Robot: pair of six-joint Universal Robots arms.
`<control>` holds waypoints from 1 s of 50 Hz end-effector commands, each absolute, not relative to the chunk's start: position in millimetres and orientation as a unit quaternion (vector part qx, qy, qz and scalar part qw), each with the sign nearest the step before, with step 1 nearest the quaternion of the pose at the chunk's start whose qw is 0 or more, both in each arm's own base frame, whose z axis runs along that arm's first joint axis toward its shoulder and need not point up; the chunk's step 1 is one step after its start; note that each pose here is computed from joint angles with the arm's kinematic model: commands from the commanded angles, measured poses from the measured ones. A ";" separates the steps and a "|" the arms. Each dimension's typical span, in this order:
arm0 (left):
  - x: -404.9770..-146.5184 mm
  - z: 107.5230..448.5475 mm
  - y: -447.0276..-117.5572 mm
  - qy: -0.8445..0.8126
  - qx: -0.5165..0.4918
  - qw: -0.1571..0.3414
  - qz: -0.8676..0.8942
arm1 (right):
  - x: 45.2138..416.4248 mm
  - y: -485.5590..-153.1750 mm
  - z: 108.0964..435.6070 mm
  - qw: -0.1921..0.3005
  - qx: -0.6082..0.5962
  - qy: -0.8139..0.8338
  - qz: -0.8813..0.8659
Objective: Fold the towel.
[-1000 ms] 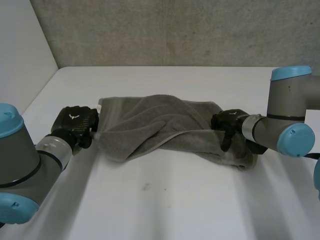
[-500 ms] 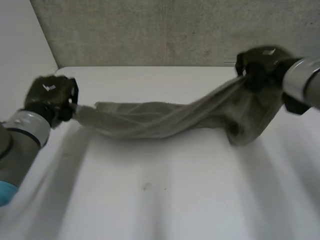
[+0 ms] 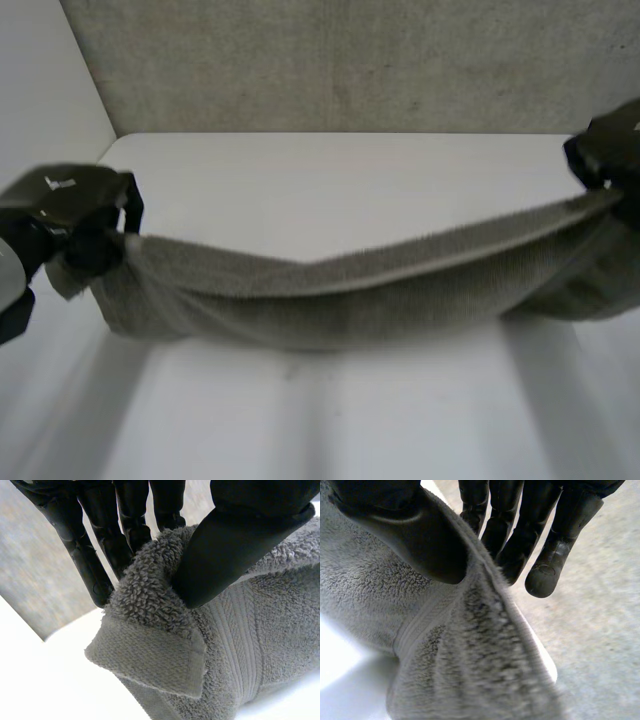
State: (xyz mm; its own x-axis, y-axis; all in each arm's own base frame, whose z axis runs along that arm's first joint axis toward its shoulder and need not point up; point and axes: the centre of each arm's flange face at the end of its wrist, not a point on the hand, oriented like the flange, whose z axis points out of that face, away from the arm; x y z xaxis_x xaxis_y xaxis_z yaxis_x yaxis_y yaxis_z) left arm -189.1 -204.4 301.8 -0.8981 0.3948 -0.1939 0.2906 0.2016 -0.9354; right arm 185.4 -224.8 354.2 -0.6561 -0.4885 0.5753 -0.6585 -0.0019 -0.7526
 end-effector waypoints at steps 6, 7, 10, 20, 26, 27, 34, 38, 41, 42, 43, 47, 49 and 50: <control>-200.5 247.2 -256.3 -0.787 -0.278 0.013 0.550 | 193.1 -282.5 275.9 0.107 0.475 -0.712 0.506; -204.5 249.6 -270.8 -0.777 -0.278 0.011 0.565 | 196.6 -303.5 282.5 0.127 0.459 -0.694 0.540; -211.2 258.7 -286.0 -0.758 -0.278 0.011 0.590 | 202.5 -326.9 297.3 0.147 0.433 -0.665 0.590; -237.1 393.5 -326.5 -0.530 -0.183 0.062 0.826 | 219.4 -347.3 415.1 0.079 0.225 -0.512 0.825; -227.9 389.5 -320.1 -0.541 -0.162 0.084 0.821 | 218.9 -332.4 378.7 0.070 0.267 -0.598 0.752; -227.9 389.4 -320.1 -0.541 -0.162 0.084 0.821 | 218.9 -332.4 378.6 0.070 0.268 -0.598 0.752; -219.0 310.9 -315.4 -0.637 -0.173 0.078 0.747 | 217.5 -314.1 299.2 0.065 0.347 -0.676 0.647; -215.7 276.0 -305.1 -0.674 -0.178 0.078 0.712 | 219.0 -301.1 266.0 0.045 0.382 -0.696 0.607; -213.0 245.5 -292.5 -0.703 -0.189 0.071 0.682 | 218.3 -287.0 238.0 0.030 0.406 -0.713 0.571; -210.8 231.1 -285.2 -0.716 -0.199 0.064 0.666 | 215.8 -281.3 225.4 0.027 0.414 -0.721 0.555; -210.8 230.9 -285.2 -0.717 -0.199 0.063 0.666 | 215.7 -281.2 225.3 0.027 0.414 -0.722 0.554; -206.2 195.0 -259.3 -0.747 -0.245 0.036 0.617 | 205.6 -264.2 204.4 0.035 0.433 -0.735 0.521; -204.4 185.1 -249.0 -0.755 -0.262 0.026 0.600 | 201.4 -257.8 206.2 0.045 0.439 -0.733 0.518; -201.7 182.2 -238.6 -0.757 -0.276 0.015 0.591 | 196.5 -252.2 210.6 0.059 0.444 -0.728 0.519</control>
